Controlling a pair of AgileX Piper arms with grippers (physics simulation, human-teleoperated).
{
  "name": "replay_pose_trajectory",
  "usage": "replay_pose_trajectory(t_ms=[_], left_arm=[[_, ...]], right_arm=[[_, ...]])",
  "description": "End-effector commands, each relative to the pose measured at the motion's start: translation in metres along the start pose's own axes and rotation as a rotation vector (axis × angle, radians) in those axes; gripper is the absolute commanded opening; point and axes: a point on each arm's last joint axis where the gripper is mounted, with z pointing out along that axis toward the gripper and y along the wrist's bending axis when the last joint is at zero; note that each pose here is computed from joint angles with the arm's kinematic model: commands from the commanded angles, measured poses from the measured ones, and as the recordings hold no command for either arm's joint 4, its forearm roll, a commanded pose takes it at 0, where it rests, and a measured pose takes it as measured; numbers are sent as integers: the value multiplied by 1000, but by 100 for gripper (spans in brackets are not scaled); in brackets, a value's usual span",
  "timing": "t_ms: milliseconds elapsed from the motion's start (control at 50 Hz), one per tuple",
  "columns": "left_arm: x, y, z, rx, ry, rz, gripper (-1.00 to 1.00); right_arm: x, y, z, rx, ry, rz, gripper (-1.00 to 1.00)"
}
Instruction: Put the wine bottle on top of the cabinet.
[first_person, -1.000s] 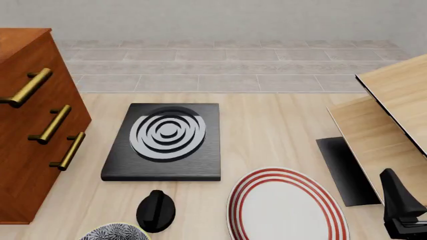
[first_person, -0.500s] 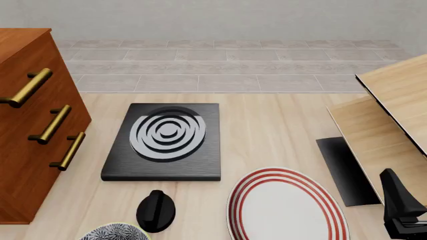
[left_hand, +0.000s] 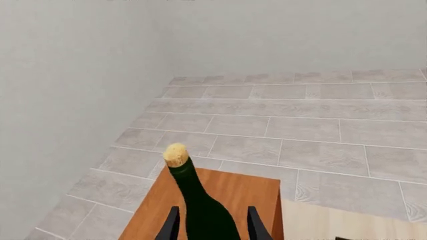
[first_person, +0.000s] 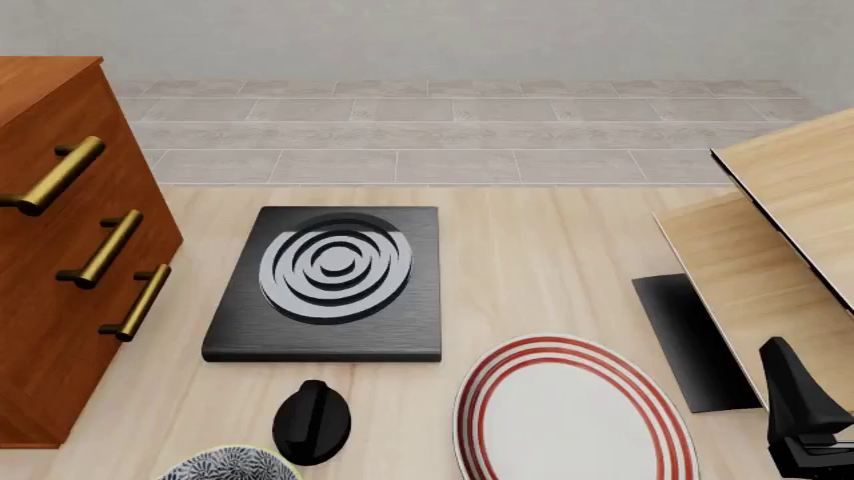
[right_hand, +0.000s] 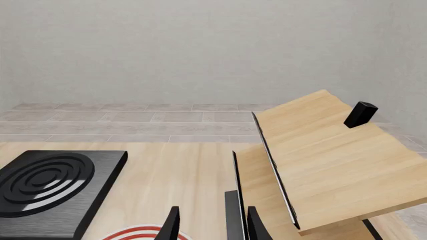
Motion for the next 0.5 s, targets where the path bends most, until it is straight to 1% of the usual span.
replay_pose_trajectory(t_ms=[20,120,140,160,220,340,400,440,500], left_arm=[[-2,-2,-6,6,-10,10,100],[-8,-3,-18,8,-32,14,100],[-11,-6,-28,18,-49,7,100],[-11,-6,-28,18,-49,7,100],[-7,-12,-43,38,-62,6,100],[-9,-13,-57,45,-80,8,100],[-9,-14,-65,48,-92,27,100],[-7,-16,-77,53,-117,73,100],[-5,-15,-81,44,-121,59,100]], right_arm=[[0,0,0,0,0,0,100],[0,0,0,0,0,0,100],[0,0,0,0,0,0,100],[0,0,0,0,0,0,100],[0,0,0,0,0,0,100],[0,0,0,0,0,0,100],[0,0,0,0,0,0,100],[0,0,0,0,0,0,100],[0,0,0,0,0,0,100]])
